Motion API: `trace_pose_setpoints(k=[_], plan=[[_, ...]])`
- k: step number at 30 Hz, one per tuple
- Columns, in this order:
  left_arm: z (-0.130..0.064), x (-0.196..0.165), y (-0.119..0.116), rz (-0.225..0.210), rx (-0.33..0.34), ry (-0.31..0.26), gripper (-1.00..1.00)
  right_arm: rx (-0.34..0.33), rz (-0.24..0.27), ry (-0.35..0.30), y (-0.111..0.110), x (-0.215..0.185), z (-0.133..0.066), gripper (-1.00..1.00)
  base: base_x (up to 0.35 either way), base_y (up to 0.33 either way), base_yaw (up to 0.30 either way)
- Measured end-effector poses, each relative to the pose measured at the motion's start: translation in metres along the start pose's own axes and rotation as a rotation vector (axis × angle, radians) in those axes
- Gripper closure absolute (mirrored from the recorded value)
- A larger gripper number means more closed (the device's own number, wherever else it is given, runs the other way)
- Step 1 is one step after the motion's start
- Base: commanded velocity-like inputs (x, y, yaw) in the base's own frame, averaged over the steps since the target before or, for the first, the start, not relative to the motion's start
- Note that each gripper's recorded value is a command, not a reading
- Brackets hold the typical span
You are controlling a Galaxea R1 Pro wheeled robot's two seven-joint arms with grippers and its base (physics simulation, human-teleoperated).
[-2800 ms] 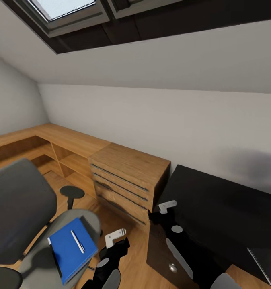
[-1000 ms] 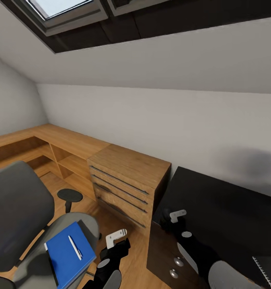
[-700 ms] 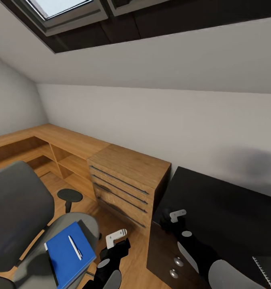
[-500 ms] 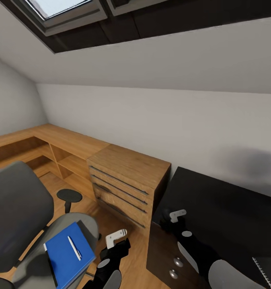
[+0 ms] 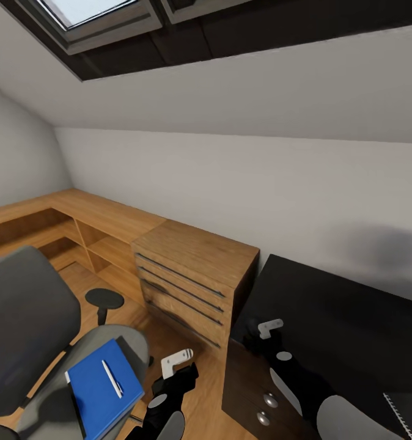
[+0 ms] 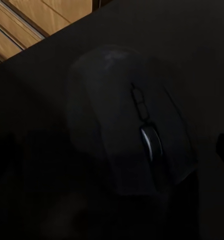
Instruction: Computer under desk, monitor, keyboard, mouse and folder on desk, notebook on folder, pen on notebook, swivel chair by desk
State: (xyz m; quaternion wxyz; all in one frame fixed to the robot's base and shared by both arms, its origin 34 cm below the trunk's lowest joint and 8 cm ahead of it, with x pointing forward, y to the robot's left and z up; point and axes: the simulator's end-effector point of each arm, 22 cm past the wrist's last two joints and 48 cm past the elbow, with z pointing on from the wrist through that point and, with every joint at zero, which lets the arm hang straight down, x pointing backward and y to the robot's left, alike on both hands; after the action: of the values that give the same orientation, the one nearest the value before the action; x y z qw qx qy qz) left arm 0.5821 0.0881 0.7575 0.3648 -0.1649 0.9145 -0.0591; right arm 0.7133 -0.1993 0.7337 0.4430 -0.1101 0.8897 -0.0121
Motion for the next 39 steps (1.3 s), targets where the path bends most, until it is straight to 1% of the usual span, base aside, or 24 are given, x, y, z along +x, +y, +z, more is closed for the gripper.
trace_pose_setpoints(k=[6,16,24,25,39], plan=[[-0.0001,0.0003,0.0004,-0.001,-0.001,0.001,-1.00,0.001,0.000,0.000,-0.0003,0.0000,-0.0002,-1.00,0.120,0.000,0.000],[0.0002,0.0006,0.0010,0.000,-0.004,0.001,-1.00,0.000,-0.002,-0.001,-0.0002,-0.0001,0.0000,-1.00,0.020,0.000,0.000],[0.0001,0.0005,0.0011,0.001,-0.004,0.001,-1.00,0.001,-0.004,-0.001,-0.0003,-0.0002,-0.0001,-1.00,0.140,0.000,0.000],[0.0001,0.0005,0.0011,0.001,-0.004,0.001,-1.00,0.000,-0.004,-0.002,-0.0003,-0.0002,-0.0001,1.00,0.021,0.000,0.000],[0.0001,0.0005,0.0010,0.001,-0.004,0.001,-1.00,0.002,-0.016,-0.006,-0.0004,-0.0017,0.0000,1.00,0.003,0.000,0.000]])
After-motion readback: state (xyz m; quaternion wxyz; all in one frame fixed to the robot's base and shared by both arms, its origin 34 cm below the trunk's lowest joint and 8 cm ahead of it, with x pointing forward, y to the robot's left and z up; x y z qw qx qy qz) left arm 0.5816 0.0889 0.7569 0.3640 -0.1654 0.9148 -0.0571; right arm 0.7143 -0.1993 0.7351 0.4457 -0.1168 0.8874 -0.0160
